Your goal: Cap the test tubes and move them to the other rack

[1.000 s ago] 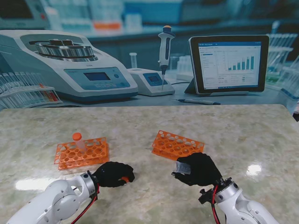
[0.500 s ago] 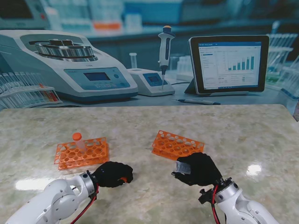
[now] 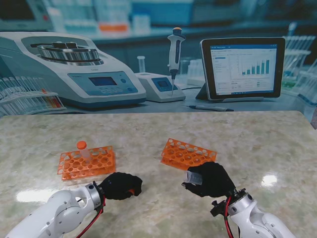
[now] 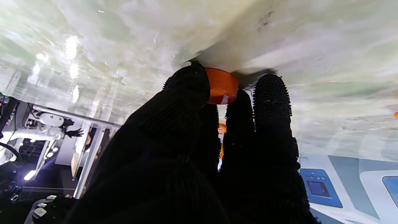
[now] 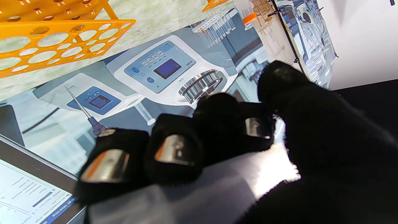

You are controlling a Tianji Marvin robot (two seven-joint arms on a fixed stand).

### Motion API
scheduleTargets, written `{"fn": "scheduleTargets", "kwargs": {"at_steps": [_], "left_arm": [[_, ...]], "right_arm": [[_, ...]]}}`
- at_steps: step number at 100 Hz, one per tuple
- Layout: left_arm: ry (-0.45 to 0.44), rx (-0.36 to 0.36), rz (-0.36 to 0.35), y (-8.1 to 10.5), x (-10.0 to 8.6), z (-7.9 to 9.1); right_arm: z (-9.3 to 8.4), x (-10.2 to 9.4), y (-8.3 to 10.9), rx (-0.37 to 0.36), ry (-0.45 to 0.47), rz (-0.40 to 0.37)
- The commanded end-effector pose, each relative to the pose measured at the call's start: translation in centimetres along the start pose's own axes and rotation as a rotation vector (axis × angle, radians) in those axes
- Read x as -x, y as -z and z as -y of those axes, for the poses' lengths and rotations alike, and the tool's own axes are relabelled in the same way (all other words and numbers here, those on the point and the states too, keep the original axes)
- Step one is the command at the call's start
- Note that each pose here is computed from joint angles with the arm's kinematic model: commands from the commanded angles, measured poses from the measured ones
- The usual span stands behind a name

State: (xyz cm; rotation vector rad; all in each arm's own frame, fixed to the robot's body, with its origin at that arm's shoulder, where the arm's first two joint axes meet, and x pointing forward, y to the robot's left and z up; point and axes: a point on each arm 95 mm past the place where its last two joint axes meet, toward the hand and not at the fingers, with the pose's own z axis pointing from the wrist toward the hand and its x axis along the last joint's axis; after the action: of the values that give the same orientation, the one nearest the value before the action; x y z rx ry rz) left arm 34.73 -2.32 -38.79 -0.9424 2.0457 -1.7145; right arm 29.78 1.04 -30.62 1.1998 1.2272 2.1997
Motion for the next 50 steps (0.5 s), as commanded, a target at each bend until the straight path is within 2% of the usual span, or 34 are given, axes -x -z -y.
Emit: {"fn": "scheduleTargets", "kwargs": {"at_steps": [1,50], "left_arm": [[0.007,0.026,-0.01,0.1,-0.4,-0.8],[0.006,-0.017,-0.023,-0.4,-0.6,0.3]], "right_arm": [[0.3,-0.1,0.2,-0.005,-0.01,0.005],[0.4,0.0,0.1,-0.008,-0.011,0.006]]}}
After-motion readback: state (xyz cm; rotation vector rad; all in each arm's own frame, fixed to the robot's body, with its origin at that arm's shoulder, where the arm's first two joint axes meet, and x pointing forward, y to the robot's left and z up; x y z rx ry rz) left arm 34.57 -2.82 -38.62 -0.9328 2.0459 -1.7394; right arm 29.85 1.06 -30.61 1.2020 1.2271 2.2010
